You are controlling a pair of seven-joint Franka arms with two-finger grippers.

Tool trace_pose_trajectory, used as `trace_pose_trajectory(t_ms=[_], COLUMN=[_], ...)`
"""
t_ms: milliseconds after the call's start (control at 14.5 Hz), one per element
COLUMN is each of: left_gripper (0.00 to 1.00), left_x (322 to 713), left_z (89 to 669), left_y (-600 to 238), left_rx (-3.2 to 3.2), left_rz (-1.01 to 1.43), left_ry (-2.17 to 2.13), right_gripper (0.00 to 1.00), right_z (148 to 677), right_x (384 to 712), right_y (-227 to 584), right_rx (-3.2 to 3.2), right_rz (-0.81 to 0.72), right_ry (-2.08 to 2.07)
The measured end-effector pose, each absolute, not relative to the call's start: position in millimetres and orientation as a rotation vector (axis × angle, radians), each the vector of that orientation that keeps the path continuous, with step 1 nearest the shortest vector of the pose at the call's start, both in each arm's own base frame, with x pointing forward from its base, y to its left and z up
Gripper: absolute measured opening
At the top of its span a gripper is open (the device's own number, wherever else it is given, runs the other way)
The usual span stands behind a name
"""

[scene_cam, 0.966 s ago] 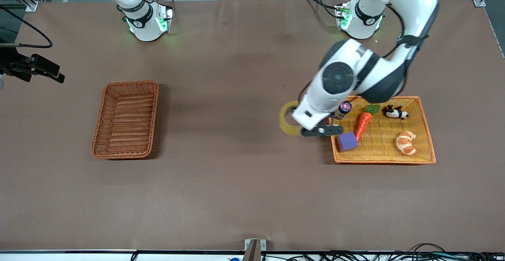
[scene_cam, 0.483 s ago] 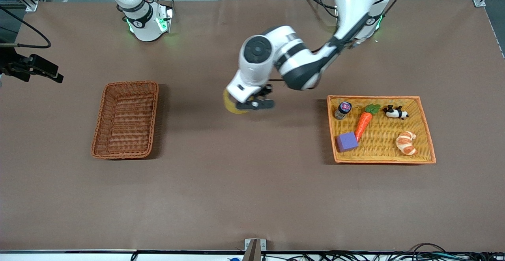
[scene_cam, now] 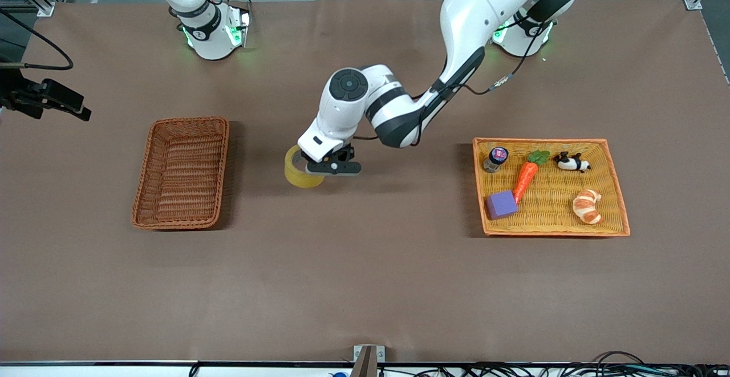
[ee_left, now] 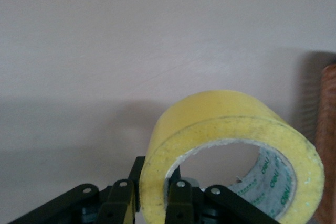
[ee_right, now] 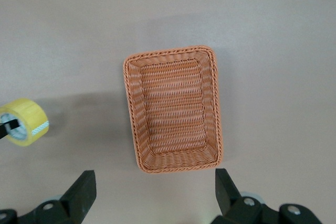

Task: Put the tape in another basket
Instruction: 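Lift the tape with the left gripper and set it beside the wicker basket, then release the tape with the left gripper while the right gripper grasps it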

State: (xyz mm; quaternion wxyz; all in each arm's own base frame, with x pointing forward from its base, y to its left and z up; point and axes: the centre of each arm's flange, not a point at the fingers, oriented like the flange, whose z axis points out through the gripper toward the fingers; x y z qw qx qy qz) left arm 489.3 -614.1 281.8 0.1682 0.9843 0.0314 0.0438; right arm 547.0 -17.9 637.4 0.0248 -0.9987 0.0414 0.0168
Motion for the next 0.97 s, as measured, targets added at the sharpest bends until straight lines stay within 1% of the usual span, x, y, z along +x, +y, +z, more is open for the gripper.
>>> trace_pose_trajectory(t_ms=[345, 552, 690, 759, 897, 966], left_gripper=[0.22, 0.22, 0.23, 0.30, 0.51, 0.58], left_x=[487, 470, 462, 461, 463, 465], left_z=[222, 212, 210, 209, 208, 209], left_y=[-625, -637, -642, -643, -641, -640], left_rx=[2.692, 2.682, 2.680, 2.681, 2.682, 2.681], left_rz=[0.140, 0.083, 0.064, 0.063, 0.067, 0.069], left_ry=[0.112, 0.123, 0.120, 0.116, 0.111, 0.113], right_gripper=[1.00, 1.00, 1.00, 1.00, 1.00, 1.00], right_z=[639, 639, 638, 638, 638, 637], right_x=[549, 549, 549, 549, 549, 549], right_y=[-16, -15, -15, -15, -15, -15], right_rx=[-3.088, -3.087, -3.087, -3.087, -3.087, -3.087], right_rz=[0.028, 0.028, 0.029, 0.029, 0.031, 0.032], right_ry=[0.122, 0.121, 0.121, 0.121, 0.121, 0.121])
